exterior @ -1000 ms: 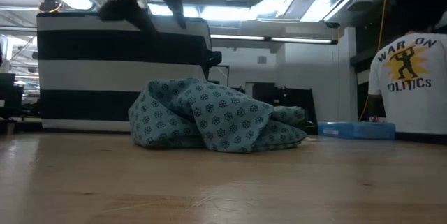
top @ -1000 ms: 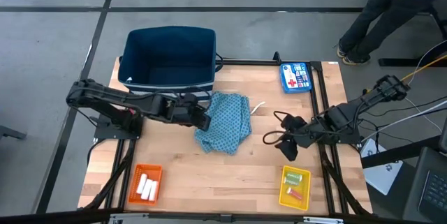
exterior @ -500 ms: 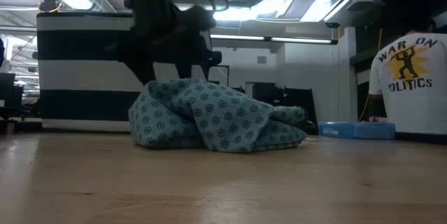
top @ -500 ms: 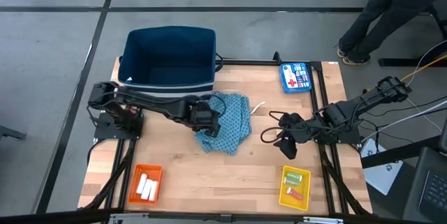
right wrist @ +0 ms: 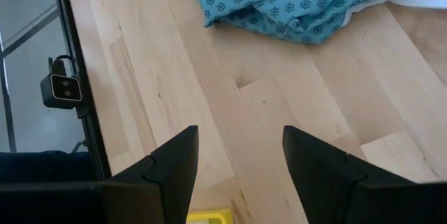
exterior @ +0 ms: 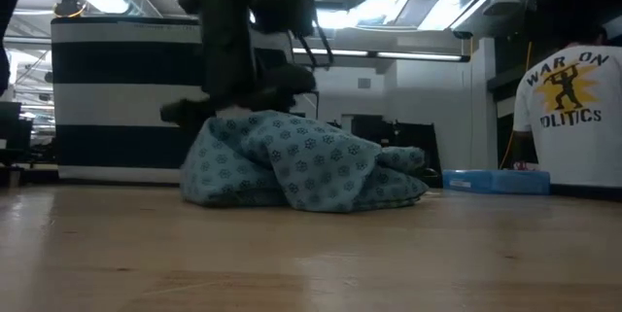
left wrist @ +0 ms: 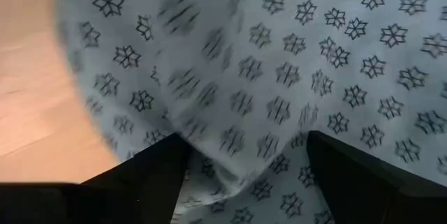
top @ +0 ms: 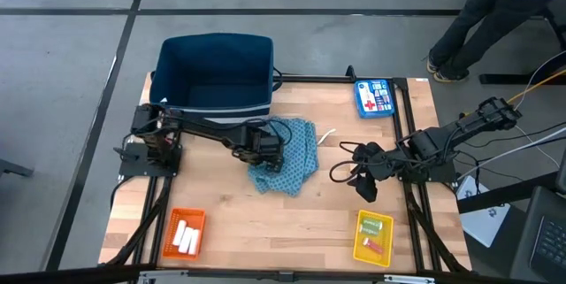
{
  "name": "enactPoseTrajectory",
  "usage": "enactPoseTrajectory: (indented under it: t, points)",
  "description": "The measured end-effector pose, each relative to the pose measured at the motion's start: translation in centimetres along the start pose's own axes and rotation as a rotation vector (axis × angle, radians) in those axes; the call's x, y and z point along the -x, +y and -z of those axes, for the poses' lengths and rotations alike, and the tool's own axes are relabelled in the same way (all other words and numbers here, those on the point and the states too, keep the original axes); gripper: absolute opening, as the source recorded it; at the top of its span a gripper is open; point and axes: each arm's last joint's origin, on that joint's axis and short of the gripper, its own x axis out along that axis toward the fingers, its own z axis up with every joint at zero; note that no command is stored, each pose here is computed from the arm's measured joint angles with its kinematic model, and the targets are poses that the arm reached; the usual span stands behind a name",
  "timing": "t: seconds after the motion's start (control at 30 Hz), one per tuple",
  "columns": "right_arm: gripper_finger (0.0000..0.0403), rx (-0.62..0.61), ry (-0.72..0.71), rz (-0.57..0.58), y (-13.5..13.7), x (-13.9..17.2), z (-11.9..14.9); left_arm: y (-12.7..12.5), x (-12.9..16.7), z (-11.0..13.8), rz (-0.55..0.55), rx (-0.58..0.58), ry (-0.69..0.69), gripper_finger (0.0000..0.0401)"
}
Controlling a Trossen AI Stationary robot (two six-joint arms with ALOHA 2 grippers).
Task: Pick & Place Medicine items
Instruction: Put the blue patient gown into the blue laundry bin
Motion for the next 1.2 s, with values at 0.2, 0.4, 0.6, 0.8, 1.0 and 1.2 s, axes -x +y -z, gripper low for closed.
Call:
enactPoseTrajectory:
  t: [0.2, 0.4, 0.6, 0.8, 1.0, 1.2]
  points:
    - [0.0208, -0.001, 0.02, -0.011, -0.1, 0.0, 0.0, -1.5, -3.1, -1.1, 0.14, 0.028, 0.02, 0.0292]
    - [0.0208, -0.001, 0.027, -0.012, -0.1, 0.0, 0.0, -2.3, -5.4, -1.4, 0.217, 0.053, 0.042, 0.0292]
    - [0.0208, -0.002, 0.031, -0.015, -0.1, 0.0, 0.0, -1.5, -8.7, -0.5, 0.164, 0.037, 0.206, 0.0247]
    - [0.0208, -0.005, 0.032, -0.016, -0.1, 0.0, -0.1, -2.0, -10.0, 0.5, 0.202, -0.003, 0.262, 0.0082]
    - [0.0208, -0.003, 0.022, -0.004, -0.5, -0.1, -0.5, -2.8, -9.5, 0.0, 0.297, -0.028, 0.223, 0.001]
    - [0.0208, 0.001, 0.019, 0.0, -0.8, -0.1, -0.8, -5.2, -7.0, -1.9, 0.571, -0.044, 0.039, 0.0004]
